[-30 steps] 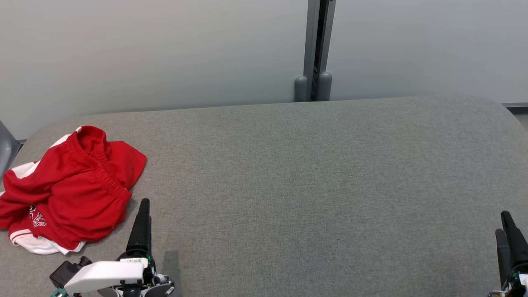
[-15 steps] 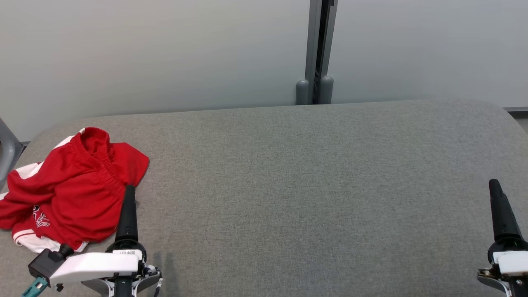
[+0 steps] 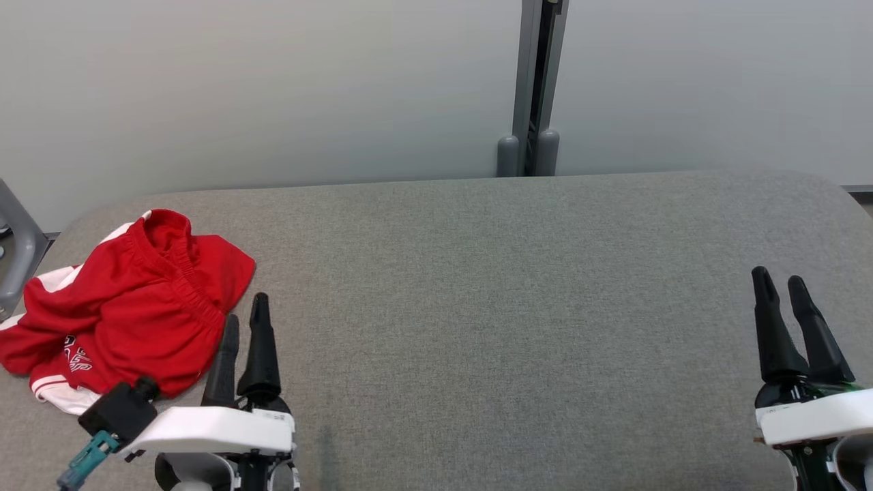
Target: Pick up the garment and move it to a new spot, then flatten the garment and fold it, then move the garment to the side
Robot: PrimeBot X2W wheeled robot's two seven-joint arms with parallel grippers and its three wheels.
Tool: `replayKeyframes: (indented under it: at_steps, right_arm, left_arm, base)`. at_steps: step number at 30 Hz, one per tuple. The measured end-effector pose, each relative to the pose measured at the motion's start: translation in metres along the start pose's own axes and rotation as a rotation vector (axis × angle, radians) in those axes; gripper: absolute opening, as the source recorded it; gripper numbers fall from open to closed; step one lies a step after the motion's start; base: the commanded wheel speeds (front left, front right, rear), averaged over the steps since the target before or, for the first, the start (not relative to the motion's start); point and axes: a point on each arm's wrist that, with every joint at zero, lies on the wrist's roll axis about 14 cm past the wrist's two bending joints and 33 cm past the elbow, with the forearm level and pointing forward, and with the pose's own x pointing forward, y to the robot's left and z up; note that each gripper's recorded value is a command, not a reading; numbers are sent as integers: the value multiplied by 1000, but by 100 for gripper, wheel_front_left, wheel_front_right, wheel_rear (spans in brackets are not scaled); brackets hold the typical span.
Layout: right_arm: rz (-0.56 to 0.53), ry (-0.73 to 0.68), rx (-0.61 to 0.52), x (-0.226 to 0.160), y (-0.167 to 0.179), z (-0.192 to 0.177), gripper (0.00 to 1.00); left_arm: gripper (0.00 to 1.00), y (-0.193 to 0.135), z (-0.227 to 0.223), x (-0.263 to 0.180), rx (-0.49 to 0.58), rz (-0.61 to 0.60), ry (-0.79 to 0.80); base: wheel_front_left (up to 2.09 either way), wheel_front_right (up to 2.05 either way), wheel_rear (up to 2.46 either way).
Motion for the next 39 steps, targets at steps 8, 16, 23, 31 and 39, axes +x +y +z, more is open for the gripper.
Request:
replayKeyframes:
  at_steps: [8, 16, 23, 31, 39]
  right_arm:
    - [90, 7, -135, 3, 26, -5, 100]
    - [87, 10, -182, 1, 27, -13, 100]
    - [103, 49, -282, -1, 28, -27, 100]
    - [99, 79, -355, -4, 25, -40, 100]
    - [97, 101, -411, -7, 22, -50, 100]
  left_arm:
    - [100, -12, -7, -7, 230, 8, -11]
    - [100, -13, -16, -14, 384, 14, -9]
    - [100, -7, -26, -20, 523, 27, 0]
    - [100, -8, -29, -24, 631, 28, -17]
    - [100, 5, -34, -30, 701, 63, -5]
  base:
    - [0, 0, 0]
    - [0, 0, 0]
    - [0, 0, 0]
    - [0, 0, 0]
    - [0, 0, 0]
